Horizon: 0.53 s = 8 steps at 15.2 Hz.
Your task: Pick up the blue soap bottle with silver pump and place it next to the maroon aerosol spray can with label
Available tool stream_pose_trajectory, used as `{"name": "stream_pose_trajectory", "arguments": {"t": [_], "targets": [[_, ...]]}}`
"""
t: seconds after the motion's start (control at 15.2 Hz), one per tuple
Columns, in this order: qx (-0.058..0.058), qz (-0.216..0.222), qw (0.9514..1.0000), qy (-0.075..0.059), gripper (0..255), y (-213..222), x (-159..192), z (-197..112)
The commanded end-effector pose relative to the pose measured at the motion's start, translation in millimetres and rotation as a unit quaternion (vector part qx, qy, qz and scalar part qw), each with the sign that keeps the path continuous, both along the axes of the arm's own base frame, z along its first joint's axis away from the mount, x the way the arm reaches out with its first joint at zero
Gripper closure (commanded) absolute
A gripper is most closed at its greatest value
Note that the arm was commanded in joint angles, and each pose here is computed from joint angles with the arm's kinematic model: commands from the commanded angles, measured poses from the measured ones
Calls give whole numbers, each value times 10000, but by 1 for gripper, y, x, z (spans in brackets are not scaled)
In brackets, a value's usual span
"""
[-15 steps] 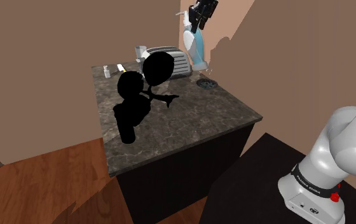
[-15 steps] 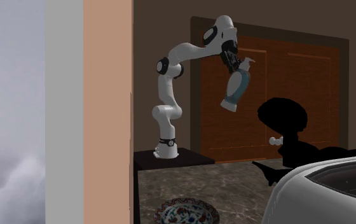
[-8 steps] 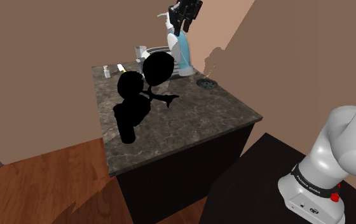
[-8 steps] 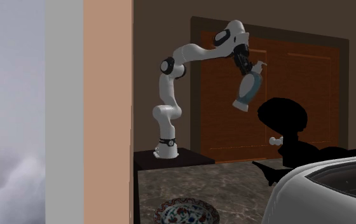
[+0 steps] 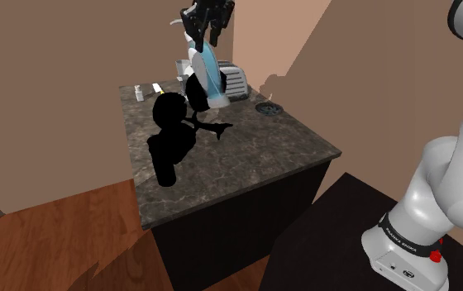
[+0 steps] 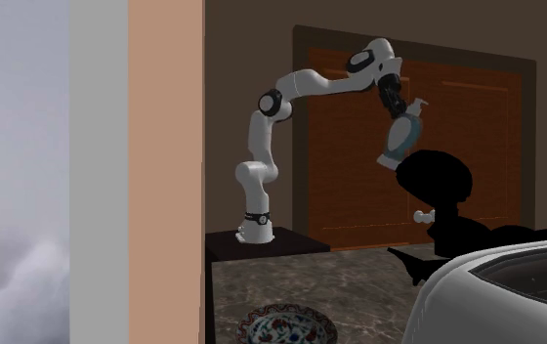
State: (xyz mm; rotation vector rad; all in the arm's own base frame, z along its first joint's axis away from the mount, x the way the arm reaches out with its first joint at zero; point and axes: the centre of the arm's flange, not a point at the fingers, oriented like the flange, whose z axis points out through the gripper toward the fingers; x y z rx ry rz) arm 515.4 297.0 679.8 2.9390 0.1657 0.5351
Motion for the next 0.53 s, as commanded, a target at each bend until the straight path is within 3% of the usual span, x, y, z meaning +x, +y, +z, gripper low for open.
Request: {"name": "stream_pose_trajectory", "arguments": {"t": [0.0, 0.13, 0.46], "targets": [[4, -10, 10000, -2, 255, 26, -4, 0], [4, -10, 10000, -2, 255, 57, -6, 0], [4, -10, 10000, -2, 255, 57, -6, -26]]}}
